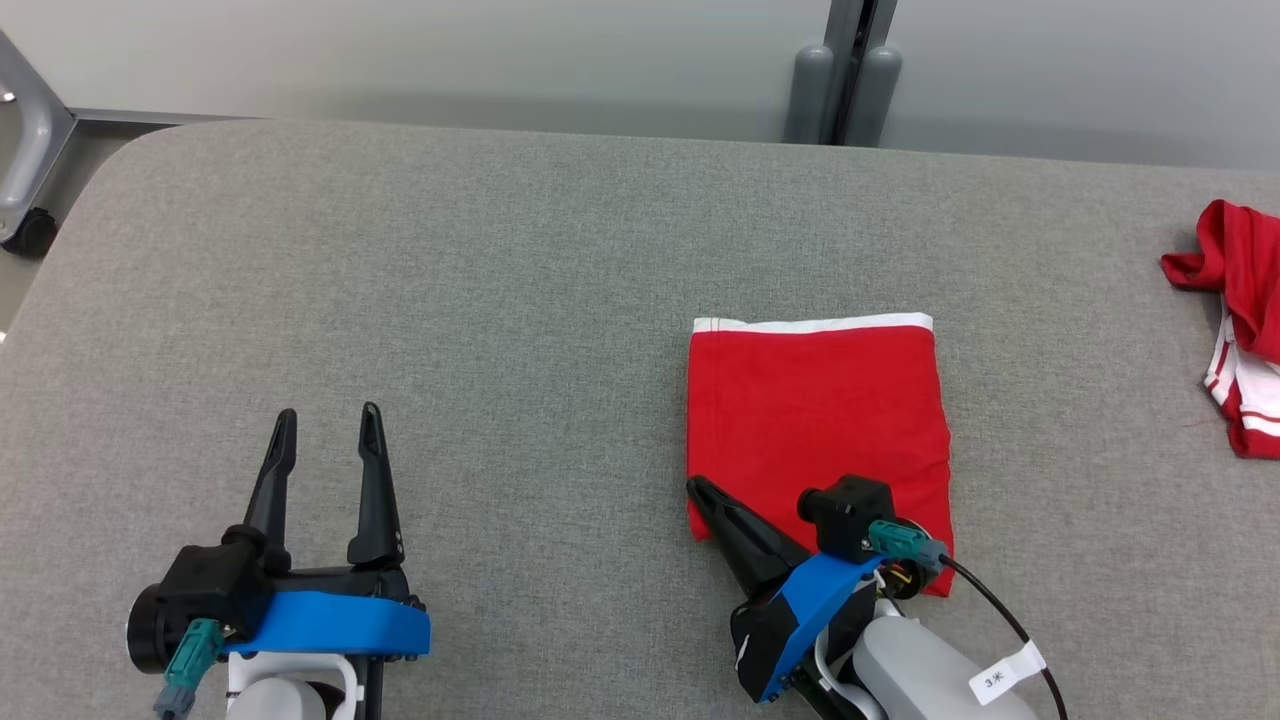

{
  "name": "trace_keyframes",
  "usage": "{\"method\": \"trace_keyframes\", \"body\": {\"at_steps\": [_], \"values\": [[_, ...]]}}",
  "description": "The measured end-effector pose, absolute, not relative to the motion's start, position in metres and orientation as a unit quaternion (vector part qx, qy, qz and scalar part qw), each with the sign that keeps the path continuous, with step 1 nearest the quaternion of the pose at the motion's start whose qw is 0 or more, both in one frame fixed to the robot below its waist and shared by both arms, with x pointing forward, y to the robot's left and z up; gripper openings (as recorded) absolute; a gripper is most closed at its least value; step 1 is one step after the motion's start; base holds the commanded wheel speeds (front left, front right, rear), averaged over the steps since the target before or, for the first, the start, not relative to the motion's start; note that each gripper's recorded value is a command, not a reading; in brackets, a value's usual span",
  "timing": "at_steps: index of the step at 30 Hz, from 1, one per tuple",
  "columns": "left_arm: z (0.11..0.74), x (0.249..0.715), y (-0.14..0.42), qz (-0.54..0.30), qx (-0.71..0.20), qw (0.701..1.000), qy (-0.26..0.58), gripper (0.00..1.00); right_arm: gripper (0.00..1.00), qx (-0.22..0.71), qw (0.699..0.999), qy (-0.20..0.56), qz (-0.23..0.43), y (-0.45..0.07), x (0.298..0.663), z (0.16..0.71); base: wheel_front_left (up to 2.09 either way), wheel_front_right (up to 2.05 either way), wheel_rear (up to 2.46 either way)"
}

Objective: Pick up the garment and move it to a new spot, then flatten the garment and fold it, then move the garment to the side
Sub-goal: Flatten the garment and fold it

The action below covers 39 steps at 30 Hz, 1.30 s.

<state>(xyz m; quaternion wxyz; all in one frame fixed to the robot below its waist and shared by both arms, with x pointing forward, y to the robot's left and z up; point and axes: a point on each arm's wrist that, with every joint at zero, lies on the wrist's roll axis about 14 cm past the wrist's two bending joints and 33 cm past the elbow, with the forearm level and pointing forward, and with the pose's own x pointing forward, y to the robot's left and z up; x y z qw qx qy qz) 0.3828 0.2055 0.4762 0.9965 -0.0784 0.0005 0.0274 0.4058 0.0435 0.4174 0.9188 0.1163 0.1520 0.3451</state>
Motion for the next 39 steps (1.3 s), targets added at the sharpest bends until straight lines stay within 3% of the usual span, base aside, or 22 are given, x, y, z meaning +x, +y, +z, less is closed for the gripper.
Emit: {"method": "trace_keyframes", "body": {"at_steps": [6, 12, 21, 22, 23, 25, 39], "values": [[0.479, 0.385, 0.202, 0.021, -0.079, 0.997, -0.003, 1.0, 0.0, 0.126, 0.919, 0.144, 0.345, 0.045, 0.408, 0.427, 0.0, 0.0, 0.0], [0.479, 0.39, 0.193, 0.007, -0.077, 0.997, -0.004, 1.0, 0.0, 0.129, 0.941, 0.092, 0.299, 0.013, 0.434, 0.455, 0.0, 0.0, 0.0], [0.484, 0.4, 0.168, -0.033, -0.072, 0.997, -0.011, 1.0, 0.0, 0.096, 0.983, -0.005, 0.156, -0.109, 0.453, 0.501, 0.0, 0.0, 0.0], [0.485, 0.401, 0.167, -0.035, -0.072, 0.997, -0.013, 1.0, 0.11, 0.091, 0.985, -0.011, 0.143, -0.119, 0.45, 0.504, 0.0, 0.0, 0.0], [0.486, 0.402, 0.165, -0.037, -0.07, 0.997, -0.014, 1.0, 0.44, 0.087, 0.987, -0.016, 0.132, -0.129, 0.446, 0.506, 0.0, 0.0, 0.0], [0.488, 0.402, 0.163, -0.041, -0.069, 0.997, -0.016, 1.0, 1.0, 0.082, 0.991, -0.024, 0.107, -0.148, 0.438, 0.509, 0.0, 0.0, 0.0], [0.501, 0.384, 0.155, -0.057, -0.056, 0.996, -0.031, 1.0, 1.0, 0.079, 0.996, -0.046, 0.015, -0.207, 0.369, 0.513, 0.0, 0.0, 0.0]]}}
